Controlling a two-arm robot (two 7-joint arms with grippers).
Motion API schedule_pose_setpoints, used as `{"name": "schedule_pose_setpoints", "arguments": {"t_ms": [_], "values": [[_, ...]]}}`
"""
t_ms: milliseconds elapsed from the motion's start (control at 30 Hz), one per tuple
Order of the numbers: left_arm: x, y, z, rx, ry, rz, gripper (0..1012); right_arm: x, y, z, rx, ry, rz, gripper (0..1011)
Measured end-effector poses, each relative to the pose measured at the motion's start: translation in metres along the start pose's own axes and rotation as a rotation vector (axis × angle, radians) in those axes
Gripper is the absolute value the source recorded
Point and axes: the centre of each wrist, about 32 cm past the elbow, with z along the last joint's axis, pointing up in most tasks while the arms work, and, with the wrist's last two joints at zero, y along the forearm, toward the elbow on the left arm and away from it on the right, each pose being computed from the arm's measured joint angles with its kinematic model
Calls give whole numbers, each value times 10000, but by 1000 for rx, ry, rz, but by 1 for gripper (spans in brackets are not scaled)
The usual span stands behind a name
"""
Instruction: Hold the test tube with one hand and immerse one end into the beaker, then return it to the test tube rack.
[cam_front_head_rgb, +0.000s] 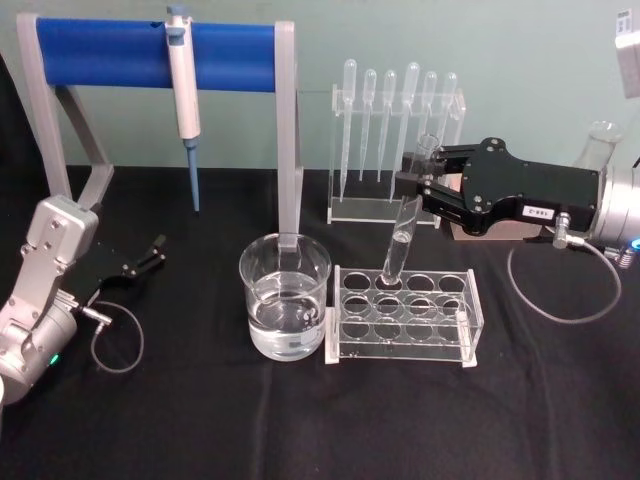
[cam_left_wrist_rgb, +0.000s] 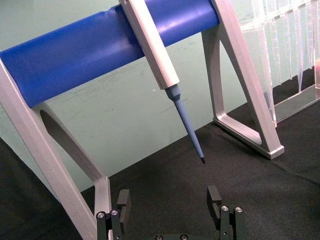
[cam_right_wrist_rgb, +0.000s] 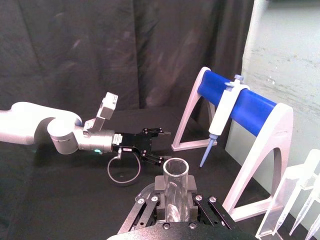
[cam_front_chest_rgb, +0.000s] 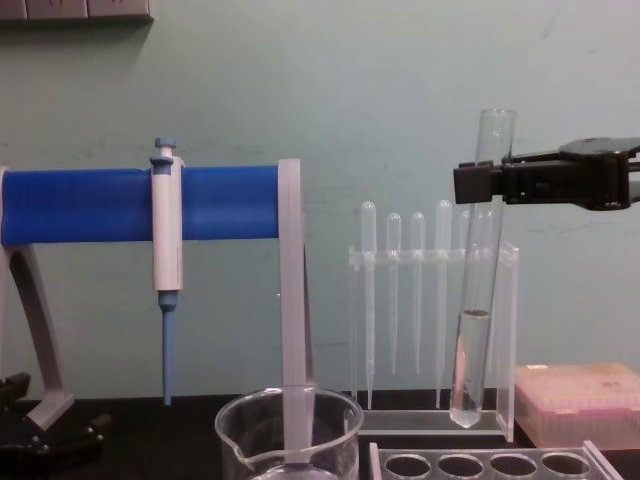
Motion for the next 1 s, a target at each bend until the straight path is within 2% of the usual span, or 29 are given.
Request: {"name": "schedule_pose_setpoints", "arguments": {"t_ms": [1000], "values": [[0,0,0,0,0,0,1000,1,-7,-10,3,-1,-3,237]]}}
